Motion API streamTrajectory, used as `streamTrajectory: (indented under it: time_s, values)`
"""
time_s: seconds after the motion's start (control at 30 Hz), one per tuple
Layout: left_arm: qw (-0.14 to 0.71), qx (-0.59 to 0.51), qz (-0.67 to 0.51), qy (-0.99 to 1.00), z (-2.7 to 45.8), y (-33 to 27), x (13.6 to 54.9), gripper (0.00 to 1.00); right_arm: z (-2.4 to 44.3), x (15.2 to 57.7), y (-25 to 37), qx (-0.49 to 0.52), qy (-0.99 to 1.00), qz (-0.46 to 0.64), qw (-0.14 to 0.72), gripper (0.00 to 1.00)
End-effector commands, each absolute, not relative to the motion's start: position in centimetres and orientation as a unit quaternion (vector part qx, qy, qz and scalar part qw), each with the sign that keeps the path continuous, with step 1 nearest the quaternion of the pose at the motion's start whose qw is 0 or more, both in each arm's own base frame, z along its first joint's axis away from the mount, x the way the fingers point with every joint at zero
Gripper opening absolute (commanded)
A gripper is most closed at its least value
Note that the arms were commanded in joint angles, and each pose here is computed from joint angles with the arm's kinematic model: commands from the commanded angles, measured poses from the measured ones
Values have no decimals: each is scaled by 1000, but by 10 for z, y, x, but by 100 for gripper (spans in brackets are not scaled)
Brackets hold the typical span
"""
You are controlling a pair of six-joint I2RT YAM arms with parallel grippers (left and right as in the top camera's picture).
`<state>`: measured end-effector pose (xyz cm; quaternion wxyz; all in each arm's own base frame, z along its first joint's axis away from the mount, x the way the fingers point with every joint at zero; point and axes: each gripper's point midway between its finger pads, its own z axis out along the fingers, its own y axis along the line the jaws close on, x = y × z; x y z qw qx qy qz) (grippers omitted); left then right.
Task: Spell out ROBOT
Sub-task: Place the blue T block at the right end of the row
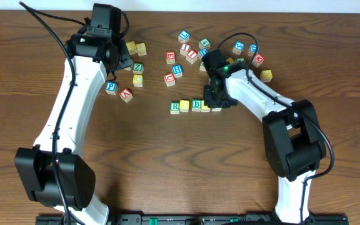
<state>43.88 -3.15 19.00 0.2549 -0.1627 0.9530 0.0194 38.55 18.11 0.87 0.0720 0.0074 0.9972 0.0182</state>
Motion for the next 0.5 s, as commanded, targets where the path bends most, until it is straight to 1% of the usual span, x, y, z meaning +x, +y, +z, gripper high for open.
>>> streamTrajectory:
  time_s: [0.0,0.2,0.23,0.3,0.37,0.47]
  values:
    - [247,-169,26,954,184,-28,437,50,1,373,195,15,998,28,56,17]
    - [245,-169,26,954,184,-28,436,50,2,374,205,5,997,34,66,19]
    - [244,-169,26,955,184,-28,436,50,2,374,205,5,997,35,67,21]
    - [244,-169,27,955,184,-28,436,50,2,375,206,4,997,35,69,32]
    - [244,-169,27,955,184,-28,436,50,2,377,206,5,997,36,71,40]
    - [244,-169,27,955,184,-28,436,50,4,378,207,5,997,38,74,40]
